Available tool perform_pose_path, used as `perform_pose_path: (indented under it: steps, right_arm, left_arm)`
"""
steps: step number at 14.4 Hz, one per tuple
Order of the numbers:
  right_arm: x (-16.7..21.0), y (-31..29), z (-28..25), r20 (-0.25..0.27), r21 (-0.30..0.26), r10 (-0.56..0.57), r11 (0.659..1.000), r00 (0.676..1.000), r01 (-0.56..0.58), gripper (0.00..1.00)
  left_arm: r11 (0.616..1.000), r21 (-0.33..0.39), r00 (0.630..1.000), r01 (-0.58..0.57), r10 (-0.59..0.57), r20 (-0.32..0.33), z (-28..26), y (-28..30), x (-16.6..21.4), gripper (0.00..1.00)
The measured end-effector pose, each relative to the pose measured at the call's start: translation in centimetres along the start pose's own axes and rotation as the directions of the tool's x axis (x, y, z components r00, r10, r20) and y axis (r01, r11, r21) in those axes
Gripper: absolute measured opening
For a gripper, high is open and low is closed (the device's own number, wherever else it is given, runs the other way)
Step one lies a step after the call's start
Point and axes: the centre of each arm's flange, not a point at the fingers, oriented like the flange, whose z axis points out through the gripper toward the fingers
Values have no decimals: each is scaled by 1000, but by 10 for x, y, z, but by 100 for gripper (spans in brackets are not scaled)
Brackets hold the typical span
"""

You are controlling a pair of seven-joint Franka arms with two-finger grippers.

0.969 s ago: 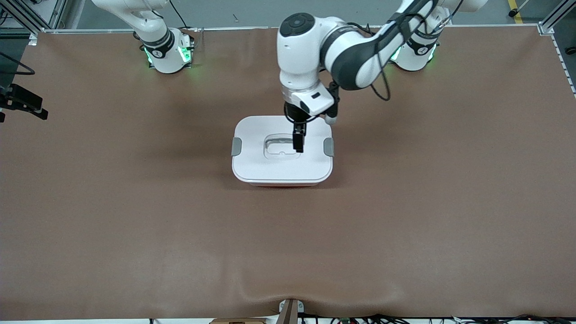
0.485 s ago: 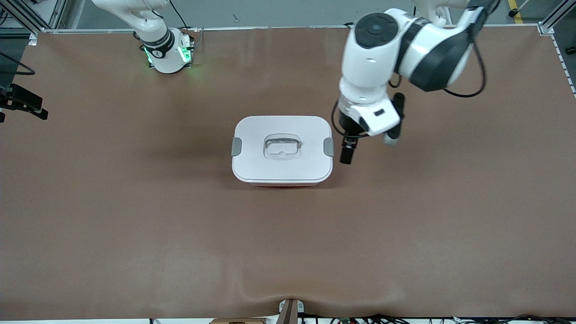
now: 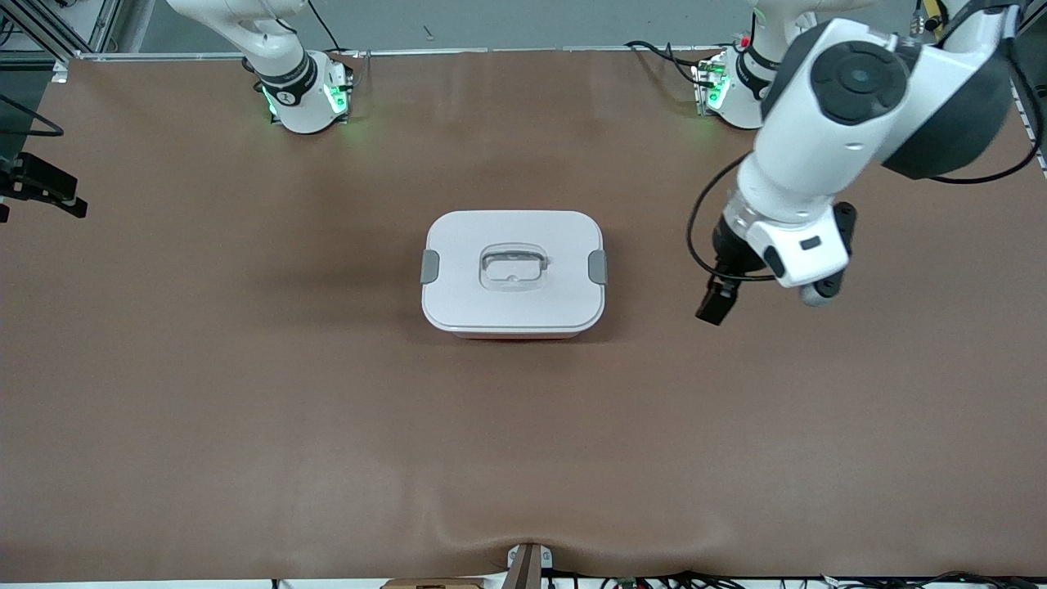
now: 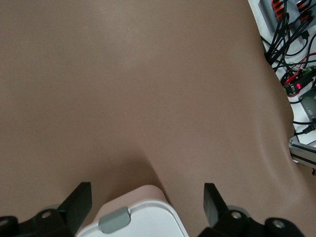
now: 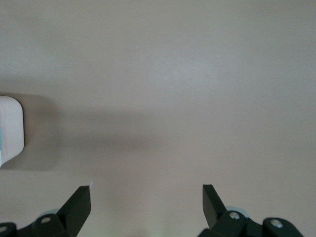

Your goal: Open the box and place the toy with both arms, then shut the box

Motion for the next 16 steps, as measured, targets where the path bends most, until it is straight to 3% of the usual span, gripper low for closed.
perform_pose_path:
  steps: [4, 8, 11, 16]
  right_arm:
    - [0, 0, 0, 0, 0, 0, 1000, 1000, 0, 100]
    - [0, 0, 0, 0, 0, 0, 1000, 1000, 0, 100]
    - [0, 0, 0, 0, 0, 0, 1000, 1000, 0, 100]
    - [0, 0, 0, 0, 0, 0, 1000, 1000, 0, 100]
  left_arm:
    - [998, 5, 998, -68, 68, -4, 1, -2, 29, 100]
    - [971, 11, 971, -241, 241, -6, 2, -6, 53, 100]
    - [905, 46, 906, -424, 424, 8, 3, -17, 95, 100]
    - [753, 65, 755, -655, 656, 4, -25, -39, 145, 100]
